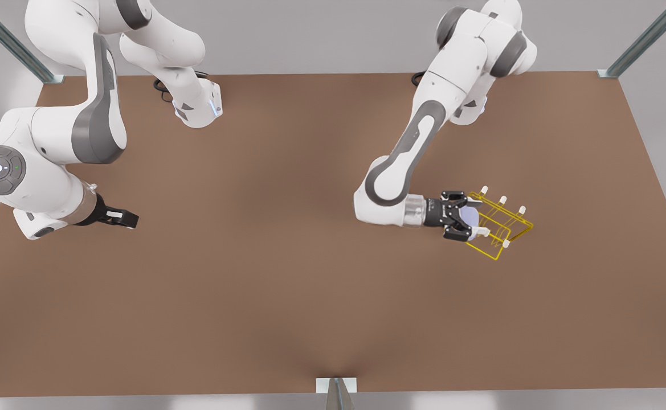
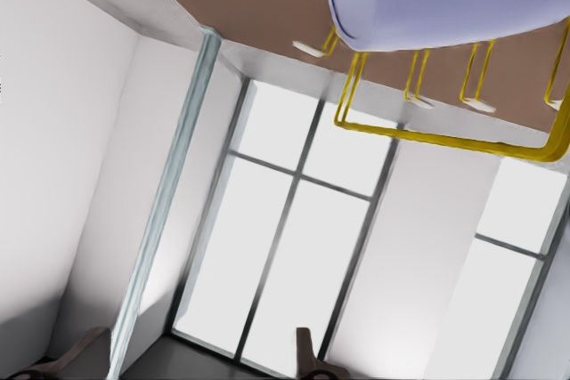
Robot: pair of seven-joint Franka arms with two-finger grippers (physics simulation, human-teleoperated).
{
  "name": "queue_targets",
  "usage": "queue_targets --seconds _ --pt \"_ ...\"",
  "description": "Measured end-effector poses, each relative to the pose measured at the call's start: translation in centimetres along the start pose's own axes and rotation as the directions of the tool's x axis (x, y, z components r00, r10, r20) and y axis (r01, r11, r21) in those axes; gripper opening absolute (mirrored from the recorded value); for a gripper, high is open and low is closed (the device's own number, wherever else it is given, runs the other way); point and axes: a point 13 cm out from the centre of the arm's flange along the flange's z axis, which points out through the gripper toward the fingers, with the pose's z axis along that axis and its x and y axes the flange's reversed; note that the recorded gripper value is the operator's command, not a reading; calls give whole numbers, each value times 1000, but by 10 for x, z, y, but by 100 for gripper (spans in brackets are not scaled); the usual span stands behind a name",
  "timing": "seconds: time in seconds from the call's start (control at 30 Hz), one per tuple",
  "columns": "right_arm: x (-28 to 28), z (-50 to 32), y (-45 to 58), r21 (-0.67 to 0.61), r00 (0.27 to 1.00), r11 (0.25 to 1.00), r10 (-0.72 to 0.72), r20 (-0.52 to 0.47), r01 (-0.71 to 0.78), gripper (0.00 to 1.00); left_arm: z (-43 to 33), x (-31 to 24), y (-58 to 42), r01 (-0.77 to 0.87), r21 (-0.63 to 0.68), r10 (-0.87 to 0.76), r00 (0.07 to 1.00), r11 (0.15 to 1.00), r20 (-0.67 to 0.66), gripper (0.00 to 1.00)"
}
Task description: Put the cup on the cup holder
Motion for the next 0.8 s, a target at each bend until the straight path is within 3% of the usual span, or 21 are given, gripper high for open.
queue_targets --seconds 0.03,0.07,0.13,0.23,0.3,0.37,0.8 --pt "0 0 0 0 1000 1000 0 0 0 100 -6 24 22 74 72 -80 993 995 86 100" --pt "0 0 0 0 1000 1000 0 0 0 100 10 48 44 138 262 -197 956 955 216 100" --pt "0 -1 0 -1 1000 1000 0 1 0 100 48 49 45 61 632 -394 826 773 403 100" --pt "0 -1 -2 -2 1000 1000 3 2 -3 100 69 102 59 -35 872 -685 603 489 409 100" --pt "0 -1 -4 -4 1000 1000 -7 1 7 100 74 170 54 -50 924 -792 499 379 352 100" --pt "0 -2 -5 -7 1000 1000 -19 0 19 100 69 208 29 -72 948 -837 452 311 309 100" --pt "0 -2 -6 -14 997 997 -79 -1 79 100 71 203 24 -32 999 -931 363 35 44 100"
